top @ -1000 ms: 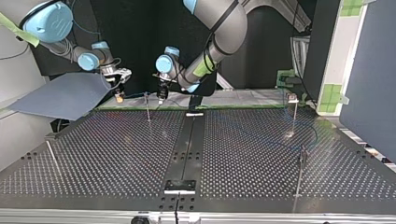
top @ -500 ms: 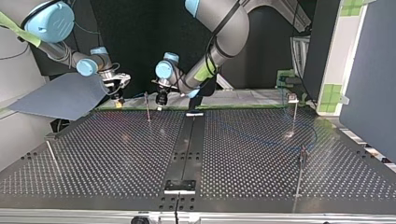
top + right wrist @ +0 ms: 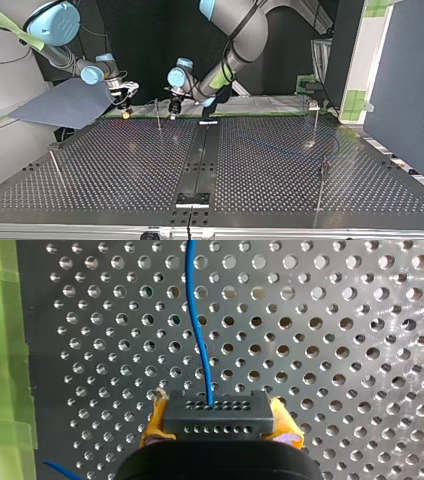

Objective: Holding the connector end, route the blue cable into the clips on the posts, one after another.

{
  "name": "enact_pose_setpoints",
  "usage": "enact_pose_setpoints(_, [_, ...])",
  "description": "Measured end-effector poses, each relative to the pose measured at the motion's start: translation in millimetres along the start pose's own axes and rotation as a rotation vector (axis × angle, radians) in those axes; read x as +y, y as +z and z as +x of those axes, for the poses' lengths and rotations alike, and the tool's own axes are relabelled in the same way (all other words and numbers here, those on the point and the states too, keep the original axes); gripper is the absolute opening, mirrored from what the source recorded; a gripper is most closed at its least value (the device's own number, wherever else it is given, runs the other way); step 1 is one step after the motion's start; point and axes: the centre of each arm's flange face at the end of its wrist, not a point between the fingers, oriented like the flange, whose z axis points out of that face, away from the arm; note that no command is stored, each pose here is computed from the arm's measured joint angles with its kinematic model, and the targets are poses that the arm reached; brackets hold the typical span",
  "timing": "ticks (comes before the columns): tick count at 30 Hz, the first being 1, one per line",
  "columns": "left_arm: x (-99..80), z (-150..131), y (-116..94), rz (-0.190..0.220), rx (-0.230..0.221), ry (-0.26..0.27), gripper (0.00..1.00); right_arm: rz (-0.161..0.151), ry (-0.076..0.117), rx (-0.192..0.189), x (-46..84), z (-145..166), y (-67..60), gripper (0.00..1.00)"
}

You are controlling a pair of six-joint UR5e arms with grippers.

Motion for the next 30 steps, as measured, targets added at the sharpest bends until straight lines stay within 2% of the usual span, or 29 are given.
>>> enact_pose_setpoints(8, [15.1, -9, 14, -0.013, -0.015, -0.005, 0.0, -0.004, 0.013, 0.033, 6.4, 9, 9.7, 0.0])
enact_pose_setpoints(24, [23.1, -12, 19, -0.014, -0.009, 0.015, 0.0, -0.011, 0.007, 0.056, 13.4, 19, 19.2, 0.0])
enact_pose_setpoints(25, [23.3, -11, 19, -0.013, -0.005, 0.017, 0.05, -0.01, 0.007, 0.056, 13.3, 20, 19.6, 0.0])
enact_pose_setpoints(27, [22.6, -10, 17, -0.008, 0.008, 0.022, 0.05, -0.009, 0.007, 0.055, 12.8, 20, 20.2, 0.0])
enact_pose_setpoints(28, [21.9, -9, 16, -0.004, 0.015, 0.026, 0.1, -0.009, 0.007, 0.054, 12.7, 20, 20.3, 0.0])
enact_pose_setpoints(29, [20.8, -8, 15, 0.002, 0.024, 0.033, 0.1, -0.009, 0.008, 0.053, 12.6, 20, 20.3, 0.0])
enact_pose_setpoints(30, [20.0, -8, 14, 0.007, 0.031, 0.039, 0.2, -0.009, 0.009, 0.052, 12.6, 20, 20.2, 0.0])
